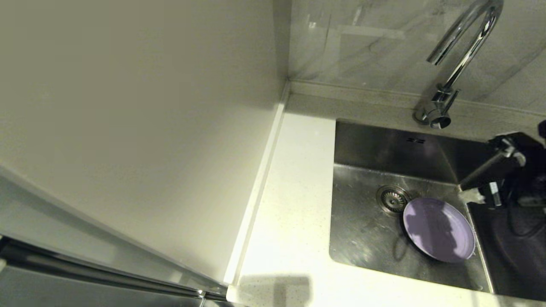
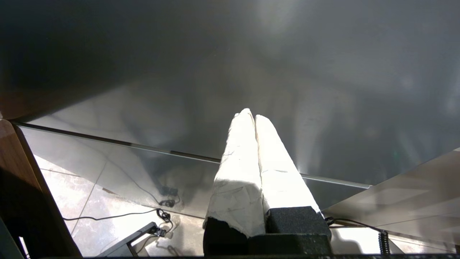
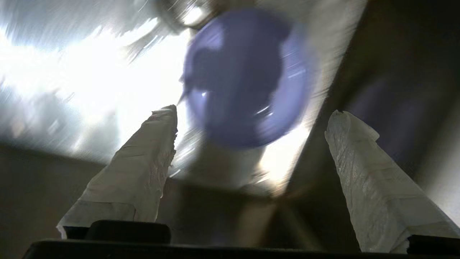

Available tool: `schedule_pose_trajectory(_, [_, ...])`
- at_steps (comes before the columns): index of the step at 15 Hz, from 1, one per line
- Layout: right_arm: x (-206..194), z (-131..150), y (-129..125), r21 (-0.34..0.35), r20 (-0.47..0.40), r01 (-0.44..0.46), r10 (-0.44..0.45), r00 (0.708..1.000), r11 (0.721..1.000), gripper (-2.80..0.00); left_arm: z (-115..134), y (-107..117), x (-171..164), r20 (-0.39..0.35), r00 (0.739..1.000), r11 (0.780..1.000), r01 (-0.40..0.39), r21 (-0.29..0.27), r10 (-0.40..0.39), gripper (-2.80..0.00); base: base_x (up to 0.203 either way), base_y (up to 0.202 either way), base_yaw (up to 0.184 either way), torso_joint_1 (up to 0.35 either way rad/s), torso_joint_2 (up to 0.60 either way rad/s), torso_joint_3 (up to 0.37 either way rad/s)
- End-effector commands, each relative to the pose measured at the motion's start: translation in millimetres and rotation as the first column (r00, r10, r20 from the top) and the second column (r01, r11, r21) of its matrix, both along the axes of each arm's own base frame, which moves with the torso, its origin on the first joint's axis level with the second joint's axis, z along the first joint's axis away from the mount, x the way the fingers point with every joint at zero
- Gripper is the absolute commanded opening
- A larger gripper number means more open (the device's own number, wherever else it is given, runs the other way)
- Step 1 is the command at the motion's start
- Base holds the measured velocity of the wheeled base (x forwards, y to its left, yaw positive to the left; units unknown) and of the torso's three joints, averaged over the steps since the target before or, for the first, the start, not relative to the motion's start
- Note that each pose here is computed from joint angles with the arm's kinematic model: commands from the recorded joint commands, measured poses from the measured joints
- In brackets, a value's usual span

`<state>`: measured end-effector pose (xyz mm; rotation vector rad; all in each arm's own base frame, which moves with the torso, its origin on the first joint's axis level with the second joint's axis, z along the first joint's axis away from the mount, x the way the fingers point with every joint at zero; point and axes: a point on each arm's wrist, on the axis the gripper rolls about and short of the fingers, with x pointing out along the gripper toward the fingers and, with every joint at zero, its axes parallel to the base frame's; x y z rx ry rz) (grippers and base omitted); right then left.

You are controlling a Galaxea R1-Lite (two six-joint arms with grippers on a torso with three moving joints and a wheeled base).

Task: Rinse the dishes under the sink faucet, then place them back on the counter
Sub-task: Put a plate back to the table from the sink

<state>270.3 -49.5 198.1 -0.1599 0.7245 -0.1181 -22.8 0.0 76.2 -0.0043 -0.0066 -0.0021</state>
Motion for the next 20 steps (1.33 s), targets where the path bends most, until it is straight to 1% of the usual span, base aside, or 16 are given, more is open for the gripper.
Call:
schedule_pose_trajectory(1, [22.1, -39.6, 21.5, 0.022, -0.15, -0.051, 0.054, 0.987, 0.998, 0.0, -0.9, 0.0, 0.2, -0.004, 1.0, 1.0, -0.001, 0.0, 0.001, -2.8, 0.0, 0.0, 0.0, 0.0, 0.0, 0.0])
schedule_pose_trajectory(2, [28.5, -50.1, 25.2, 0.002, -0.19, -0.043, 0.042, 0.981, 0.999, 0.0, -0.9, 0.0, 0.2, -0.003, 1.0, 1.0, -0.001, 0.0, 0.001, -2.8, 0.0, 0.0, 0.0, 0.0, 0.0, 0.0])
schedule_pose_trajectory(4, [40.3, -68.6, 33.3, -0.062, -0.253, -0.026, 0.009, 0.967, 0.998, 0.0, -0.5, 0.0, 0.2, -0.001, 1.0, 1.0, -0.001, 0.0, 0.001, -2.8, 0.0, 0.0, 0.0, 0.0, 0.0, 0.0])
schedule_pose_trajectory(5, [44.4, -74.5, 42.1, -0.106, -0.269, -0.029, -0.001, 0.963, 0.994, 0.0, -0.9, 0.0, 0.2, -0.004, 1.0, 1.0, -0.001, 0.0, 0.001, -2.8, 0.0, 0.0, 0.0, 0.0, 0.0, 0.0])
schedule_pose_trajectory(7, [50.0, -81.3, 58.0, -0.167, -0.268, -0.039, -0.007, 0.963, 0.985, 0.0, -0.7, 0.0, 0.2, -0.002, 1.0, 1.0, -0.001, 0.0, 0.001, -2.8, 0.0, 0.0, 0.0, 0.0, 0.0, 0.0])
schedule_pose_trajectory(10, [61.7, -93.4, 80.1, -0.23, -0.21, -0.044, -0.005, 0.978, 0.972, 0.0, -0.9, 0.0, 0.2, -0.004, 1.0, 1.0, -0.001, 0.0, 0.001, -2.8, 0.0, 0.0, 0.0, 0.0, 0.0, 0.0])
schedule_pose_trajectory(11, [65.7, -98.9, 86.8, -0.246, -0.194, -0.025, -0.023, 0.981, 0.969, 0.0, -0.7, 0.0, 0.2, -0.002, 1.0, 1.0, -0.001, 0.0, 0.001, -2.8, 0.0, 0.0, 0.0, 0.0, 0.0, 0.0])
schedule_pose_trajectory(14, [75.7, -115.6, 103.7, -0.257, -0.155, 0.063, -0.105, 0.982, 0.964, 0.0, -0.8, 0.0, 0.2, -0.002, 1.0, 1.0, -0.001, 0.0, 0.001, -2.8, 0.0, 0.0, 0.0, 0.0, 0.0, 0.0])
schedule_pose_trajectory(15, [80.0, -120.6, 106.0, -0.271, -0.138, 0.087, -0.128, 0.982, 0.959, 0.0, -0.7, 0.0, 0.2, -0.002, 1.0, 1.0, -0.001, 0.0, 0.001, -2.8, 0.0, 0.0, 0.0, 0.0, 0.0, 0.0])
schedule_pose_trajectory(17, [86.6, -128.4, 108.8, -0.318, -0.101, 0.152, -0.193, 0.976, 0.936, 0.0, -0.9, 0.0, 0.2, -0.004, 1.0, 1.0, -0.001, 0.0, 0.001, -2.8, 0.0, 0.0, 0.0, 0.0, 0.0, 0.0])
schedule_pose_trajectory(20, [96.7, -138.3, 114.0, -0.307, -0.075, 0.215, -0.248, 0.966, 0.927, 0.0, -0.8, 0.0, 0.2, -0.002, 1.0, 1.0, -0.001, 0.0, 0.001, -2.8, 0.0, 0.0, 0.0, 0.0, 0.0, 0.0])
